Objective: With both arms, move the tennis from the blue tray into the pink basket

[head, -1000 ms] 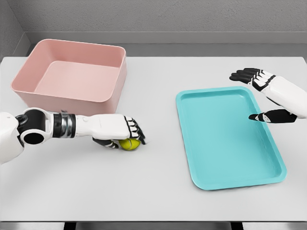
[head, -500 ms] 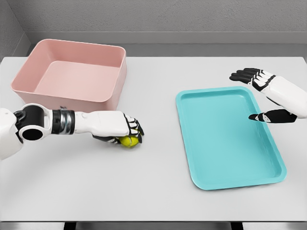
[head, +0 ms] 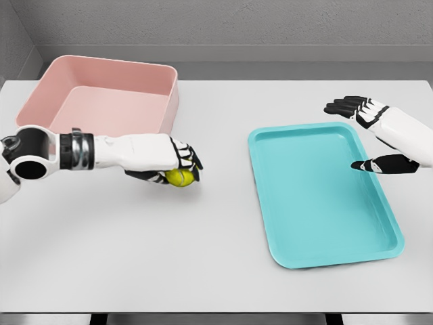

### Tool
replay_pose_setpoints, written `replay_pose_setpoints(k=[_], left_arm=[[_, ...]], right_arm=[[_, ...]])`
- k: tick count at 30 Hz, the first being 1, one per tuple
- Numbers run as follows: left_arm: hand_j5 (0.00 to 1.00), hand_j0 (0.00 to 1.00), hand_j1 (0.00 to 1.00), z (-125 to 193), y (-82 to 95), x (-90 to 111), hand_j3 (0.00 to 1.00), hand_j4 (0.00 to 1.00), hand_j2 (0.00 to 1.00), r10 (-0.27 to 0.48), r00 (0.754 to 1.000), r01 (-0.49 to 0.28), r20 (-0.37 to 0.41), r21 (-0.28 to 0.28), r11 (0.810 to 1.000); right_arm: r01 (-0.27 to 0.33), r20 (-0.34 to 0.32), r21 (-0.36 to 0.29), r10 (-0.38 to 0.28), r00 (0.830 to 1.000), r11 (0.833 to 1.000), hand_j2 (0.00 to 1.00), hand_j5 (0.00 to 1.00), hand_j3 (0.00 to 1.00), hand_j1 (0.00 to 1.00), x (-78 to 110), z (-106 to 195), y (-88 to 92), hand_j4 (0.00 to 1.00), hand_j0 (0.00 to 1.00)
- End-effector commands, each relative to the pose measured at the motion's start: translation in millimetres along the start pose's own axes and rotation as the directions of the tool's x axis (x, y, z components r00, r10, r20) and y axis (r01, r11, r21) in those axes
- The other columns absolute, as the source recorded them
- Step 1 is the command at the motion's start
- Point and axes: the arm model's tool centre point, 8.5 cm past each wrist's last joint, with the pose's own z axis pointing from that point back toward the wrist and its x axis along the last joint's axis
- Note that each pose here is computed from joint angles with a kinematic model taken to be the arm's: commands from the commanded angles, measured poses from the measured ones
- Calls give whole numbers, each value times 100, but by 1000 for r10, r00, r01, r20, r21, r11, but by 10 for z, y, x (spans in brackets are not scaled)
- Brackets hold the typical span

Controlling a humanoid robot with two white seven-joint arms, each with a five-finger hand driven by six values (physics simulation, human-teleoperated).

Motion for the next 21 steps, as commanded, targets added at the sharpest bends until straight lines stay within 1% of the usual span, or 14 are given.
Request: replay_pose_setpoints(k=[1, 2, 3, 11, 14, 21], left_arm=[[56, 56, 56, 60, 25, -13, 56, 56, 56, 8, 1000, -8, -8, 10, 1000], [56, 56, 56, 86, 49, -7, 56, 56, 56, 18, 1000, -18, -5, 19, 1000], [56, 56, 56, 96, 104, -18, 56, 56, 56, 8, 1000, -8, -7, 25, 1000], [56, 56, 56, 272, 252, -102, 56, 56, 56, -2, 999, 4, -42, 37, 999], [56, 56, 56, 318, 299, -127, 56, 56, 56, -1, 999, 3, -51, 46, 999], [56, 56, 56, 428, 349, -211, 56, 56, 56, 4, 996, 1, -85, 61, 998]], right_arm=[[6, 1, -5, -6, 1000, 1000, 100, 100, 100, 100, 1, 2, -7, 100, 100], [7, 2, -5, -7, 1000, 1000, 100, 100, 100, 100, 1, 2, -8, 100, 100], [6, 1, -5, -6, 1000, 1000, 100, 100, 100, 100, 1, 2, -7, 100, 100], [7, 0, -4, -7, 1000, 1000, 100, 100, 100, 100, 0, 4, -2, 100, 100], [8, -1, -4, -8, 1000, 1000, 100, 100, 100, 100, -4, 5, 0, 100, 100], [8, -1, -4, -8, 1000, 1000, 100, 100, 100, 100, -4, 5, 0, 100, 100]])
